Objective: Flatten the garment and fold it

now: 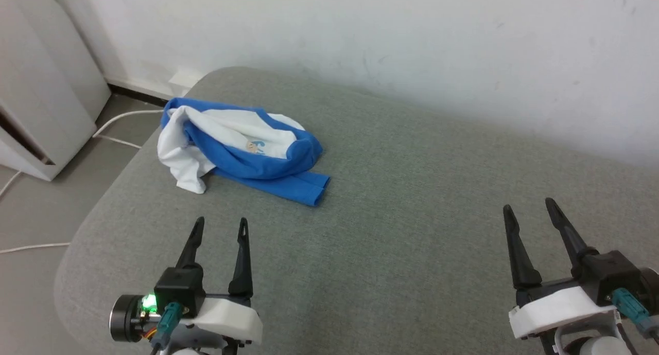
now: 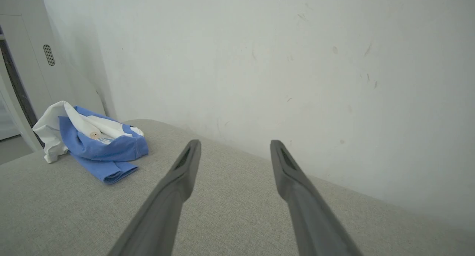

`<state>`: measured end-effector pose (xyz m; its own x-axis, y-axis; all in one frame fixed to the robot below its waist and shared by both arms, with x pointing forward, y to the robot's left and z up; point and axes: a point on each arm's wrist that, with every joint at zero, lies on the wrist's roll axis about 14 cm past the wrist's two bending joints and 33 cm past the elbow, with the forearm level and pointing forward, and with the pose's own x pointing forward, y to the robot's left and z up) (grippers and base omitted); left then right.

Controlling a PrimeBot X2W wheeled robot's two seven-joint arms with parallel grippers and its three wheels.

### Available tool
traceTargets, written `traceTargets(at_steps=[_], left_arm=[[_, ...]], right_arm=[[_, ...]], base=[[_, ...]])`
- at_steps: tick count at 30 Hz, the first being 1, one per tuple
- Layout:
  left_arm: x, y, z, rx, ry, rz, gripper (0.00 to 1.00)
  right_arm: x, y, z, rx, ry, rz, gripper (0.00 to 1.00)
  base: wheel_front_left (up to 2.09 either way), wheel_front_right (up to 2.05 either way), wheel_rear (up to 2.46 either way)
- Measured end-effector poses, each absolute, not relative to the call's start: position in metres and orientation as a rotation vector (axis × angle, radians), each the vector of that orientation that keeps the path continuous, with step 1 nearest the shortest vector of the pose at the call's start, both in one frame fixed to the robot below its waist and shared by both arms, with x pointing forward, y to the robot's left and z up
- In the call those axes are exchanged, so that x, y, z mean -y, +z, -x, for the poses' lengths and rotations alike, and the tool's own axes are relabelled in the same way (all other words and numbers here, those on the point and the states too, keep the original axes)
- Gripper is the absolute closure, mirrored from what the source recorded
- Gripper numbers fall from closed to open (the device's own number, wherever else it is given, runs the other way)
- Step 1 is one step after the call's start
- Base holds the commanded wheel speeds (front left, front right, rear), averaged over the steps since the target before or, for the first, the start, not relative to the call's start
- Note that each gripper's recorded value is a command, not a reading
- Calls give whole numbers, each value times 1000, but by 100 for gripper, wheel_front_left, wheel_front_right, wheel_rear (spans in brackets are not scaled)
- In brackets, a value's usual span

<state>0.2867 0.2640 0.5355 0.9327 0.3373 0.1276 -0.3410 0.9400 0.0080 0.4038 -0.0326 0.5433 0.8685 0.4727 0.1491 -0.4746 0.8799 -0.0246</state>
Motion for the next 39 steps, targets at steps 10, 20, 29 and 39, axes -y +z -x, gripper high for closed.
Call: traceTargets(at_steps=[10, 20, 29, 39], left_arm=[[-272, 538, -275, 145, 390, -26, 0], [-280, 541, -265, 164, 435, -32, 0], [-287, 542, -254, 176, 473, -35, 0], [-290, 542, -249, 182, 493, -38, 0]], right_arm=[[13, 545, -403, 169, 551, -25, 0], [-5, 542, -402, 173, 602, -36, 0], [-21, 542, -401, 181, 646, -53, 0], [-29, 540, -401, 181, 669, -63, 0]], base=[[0, 0, 0], [0, 0, 0], [0, 0, 0], [0, 0, 0]])
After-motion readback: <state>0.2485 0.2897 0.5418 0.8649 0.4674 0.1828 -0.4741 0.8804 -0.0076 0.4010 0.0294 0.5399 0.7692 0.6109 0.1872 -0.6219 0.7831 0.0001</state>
